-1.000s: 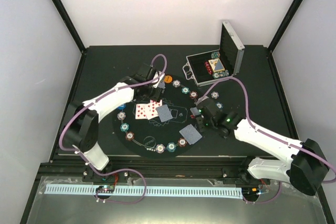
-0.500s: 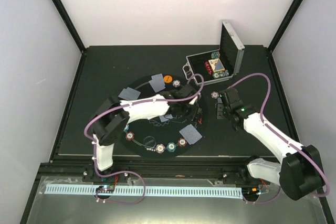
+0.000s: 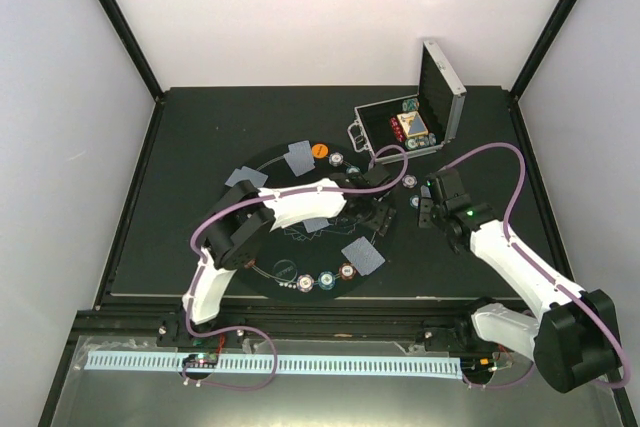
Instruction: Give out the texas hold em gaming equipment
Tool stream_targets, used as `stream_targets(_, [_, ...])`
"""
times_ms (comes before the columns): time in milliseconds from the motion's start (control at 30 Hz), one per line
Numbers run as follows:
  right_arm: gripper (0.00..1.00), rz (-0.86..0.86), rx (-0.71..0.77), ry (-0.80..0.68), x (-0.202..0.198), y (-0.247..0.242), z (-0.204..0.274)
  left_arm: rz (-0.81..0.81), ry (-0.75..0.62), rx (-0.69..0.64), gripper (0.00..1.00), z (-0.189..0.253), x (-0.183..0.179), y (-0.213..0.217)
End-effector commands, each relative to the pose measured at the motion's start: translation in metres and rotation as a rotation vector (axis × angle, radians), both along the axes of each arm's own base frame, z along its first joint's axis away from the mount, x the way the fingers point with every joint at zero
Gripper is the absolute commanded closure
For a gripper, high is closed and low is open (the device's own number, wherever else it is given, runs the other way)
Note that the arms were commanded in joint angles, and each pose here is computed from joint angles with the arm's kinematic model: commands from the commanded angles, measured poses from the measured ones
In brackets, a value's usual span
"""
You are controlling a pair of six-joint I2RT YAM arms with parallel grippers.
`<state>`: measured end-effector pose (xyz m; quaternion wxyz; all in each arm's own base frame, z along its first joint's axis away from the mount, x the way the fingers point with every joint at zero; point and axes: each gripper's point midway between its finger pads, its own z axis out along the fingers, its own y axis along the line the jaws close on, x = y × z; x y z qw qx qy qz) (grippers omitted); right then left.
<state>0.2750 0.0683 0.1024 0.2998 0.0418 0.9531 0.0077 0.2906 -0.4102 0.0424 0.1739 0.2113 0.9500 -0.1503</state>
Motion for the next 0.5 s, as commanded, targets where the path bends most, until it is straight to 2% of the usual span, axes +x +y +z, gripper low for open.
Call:
stream_targets(0, [0.45, 0.001, 0.002, -0.015, 0.002, -0.001, 0.002, 0.006, -0.017, 0.084, 0.13, -0.009, 0.000, 0.005])
stream_targets(467, [0.45, 0.010, 0.011, -0.011, 0.003, 0.001, -0.001, -0.056, 0.008, 0.132, 0.13, -0.032, -0.016, -0.005])
